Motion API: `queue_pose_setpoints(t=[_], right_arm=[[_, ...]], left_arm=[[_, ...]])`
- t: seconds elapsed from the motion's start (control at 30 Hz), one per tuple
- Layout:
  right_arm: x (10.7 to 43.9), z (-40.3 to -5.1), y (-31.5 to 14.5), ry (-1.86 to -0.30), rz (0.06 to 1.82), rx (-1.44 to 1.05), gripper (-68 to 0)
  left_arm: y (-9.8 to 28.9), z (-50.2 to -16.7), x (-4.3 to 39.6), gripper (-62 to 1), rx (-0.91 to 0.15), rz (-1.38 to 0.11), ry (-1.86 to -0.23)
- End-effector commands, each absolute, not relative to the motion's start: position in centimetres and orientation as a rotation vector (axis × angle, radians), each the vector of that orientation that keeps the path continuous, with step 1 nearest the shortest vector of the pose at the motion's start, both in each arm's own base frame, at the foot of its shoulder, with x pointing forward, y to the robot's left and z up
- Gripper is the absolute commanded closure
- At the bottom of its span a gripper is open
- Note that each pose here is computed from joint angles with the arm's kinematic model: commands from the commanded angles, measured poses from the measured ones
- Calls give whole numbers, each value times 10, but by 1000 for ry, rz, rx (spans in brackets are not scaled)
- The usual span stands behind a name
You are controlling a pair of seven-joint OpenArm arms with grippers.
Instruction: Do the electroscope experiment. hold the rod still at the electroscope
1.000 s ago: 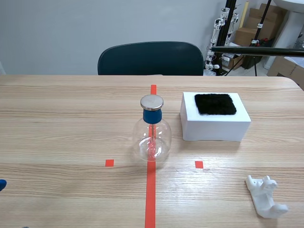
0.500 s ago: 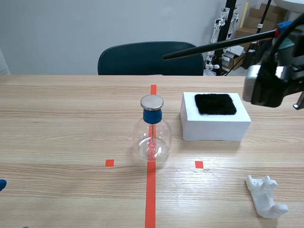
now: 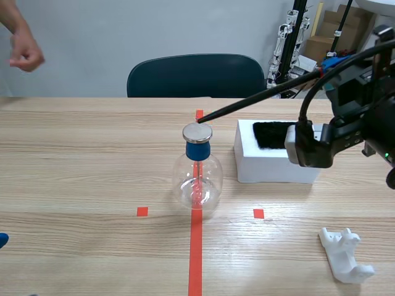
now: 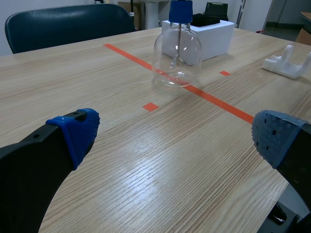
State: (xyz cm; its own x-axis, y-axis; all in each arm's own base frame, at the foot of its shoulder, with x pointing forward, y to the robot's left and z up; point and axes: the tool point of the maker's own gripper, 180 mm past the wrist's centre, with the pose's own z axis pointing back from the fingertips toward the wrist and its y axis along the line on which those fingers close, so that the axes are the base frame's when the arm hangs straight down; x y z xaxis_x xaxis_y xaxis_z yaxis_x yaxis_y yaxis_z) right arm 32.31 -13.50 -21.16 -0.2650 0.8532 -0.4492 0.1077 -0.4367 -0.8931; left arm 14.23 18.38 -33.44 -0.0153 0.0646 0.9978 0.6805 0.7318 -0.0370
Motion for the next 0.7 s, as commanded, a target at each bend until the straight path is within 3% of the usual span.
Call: queue_pose_setpoints(t=[0.0, 0.67], right_arm=[[332, -195, -135, -1230, 1717, -1499, 0], [331, -209, -126, -1221, 1791, -1484, 0]], left_arm=[[185, -323, 142, -623, -648, -533, -1584], [185, -323, 142, -623, -648, -532, -1584]])
